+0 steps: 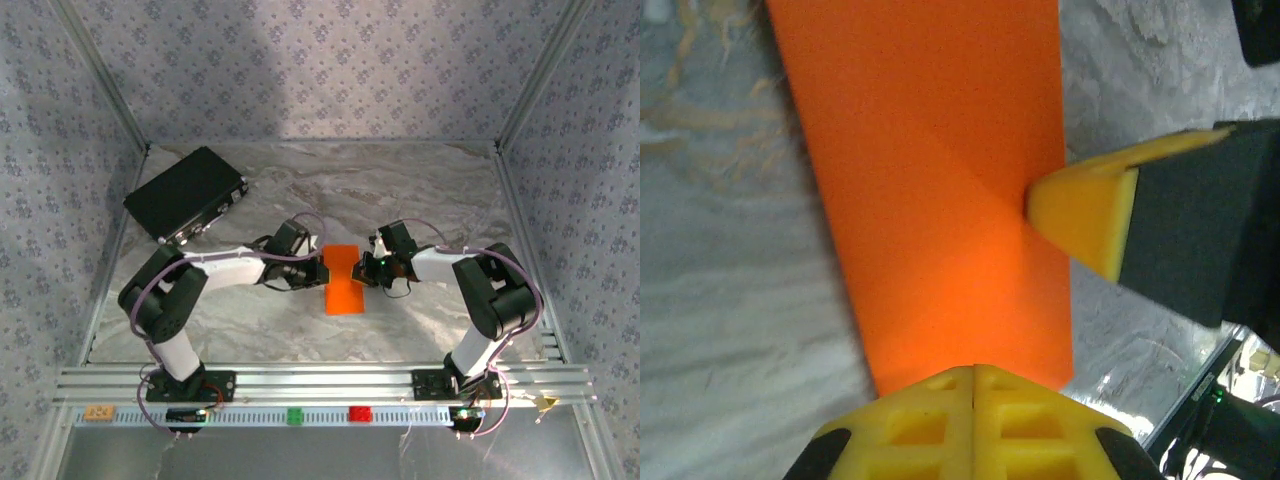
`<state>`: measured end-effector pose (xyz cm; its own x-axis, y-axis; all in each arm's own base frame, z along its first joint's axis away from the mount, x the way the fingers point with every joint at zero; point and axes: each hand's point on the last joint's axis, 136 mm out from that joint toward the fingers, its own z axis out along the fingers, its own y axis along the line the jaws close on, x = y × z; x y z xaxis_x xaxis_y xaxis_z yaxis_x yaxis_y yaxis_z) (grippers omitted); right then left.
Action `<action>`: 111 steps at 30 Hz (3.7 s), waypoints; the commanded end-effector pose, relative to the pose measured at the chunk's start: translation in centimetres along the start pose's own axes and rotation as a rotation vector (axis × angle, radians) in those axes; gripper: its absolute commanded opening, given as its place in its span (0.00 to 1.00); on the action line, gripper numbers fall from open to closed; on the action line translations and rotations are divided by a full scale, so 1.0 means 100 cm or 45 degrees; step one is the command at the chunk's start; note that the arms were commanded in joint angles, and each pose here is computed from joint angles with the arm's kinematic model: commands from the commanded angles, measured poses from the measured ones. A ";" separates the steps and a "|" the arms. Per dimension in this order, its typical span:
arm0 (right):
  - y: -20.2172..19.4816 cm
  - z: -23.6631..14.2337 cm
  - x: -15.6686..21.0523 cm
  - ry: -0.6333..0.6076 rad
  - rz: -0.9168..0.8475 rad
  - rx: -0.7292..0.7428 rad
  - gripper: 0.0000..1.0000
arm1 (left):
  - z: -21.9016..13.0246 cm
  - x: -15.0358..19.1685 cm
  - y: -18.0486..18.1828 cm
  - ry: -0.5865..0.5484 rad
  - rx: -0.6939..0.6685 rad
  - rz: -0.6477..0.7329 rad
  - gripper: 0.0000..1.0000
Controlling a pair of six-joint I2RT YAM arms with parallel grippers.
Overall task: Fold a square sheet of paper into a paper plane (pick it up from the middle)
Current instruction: First fold the square sheet of paper in half at the center of the table, then fold the triangle a second time at the center of the table.
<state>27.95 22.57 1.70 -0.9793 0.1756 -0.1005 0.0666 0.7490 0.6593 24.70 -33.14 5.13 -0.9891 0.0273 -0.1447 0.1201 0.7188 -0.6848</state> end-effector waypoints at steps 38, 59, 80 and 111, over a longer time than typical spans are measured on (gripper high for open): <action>-0.050 0.001 0.028 0.101 0.098 0.252 0.00 | 0.034 -0.046 0.033 0.017 -0.016 -0.181 0.00; -0.045 0.002 0.023 0.099 0.079 0.234 0.00 | 0.027 -0.098 0.009 -0.053 0.069 -0.162 0.00; 0.004 -0.057 0.025 -0.055 0.121 0.057 0.35 | 0.040 -0.090 0.037 -0.031 -0.006 -0.211 0.00; 0.014 -0.037 0.051 0.053 0.163 -0.156 0.37 | 0.040 -0.089 0.031 -0.019 0.036 -0.216 0.00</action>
<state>21.86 21.67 4.49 -0.9730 0.2306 0.0112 0.1683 0.6749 0.7185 35.02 -34.51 2.39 -0.9923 -0.1005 -0.0724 -0.0158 0.6828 -0.7305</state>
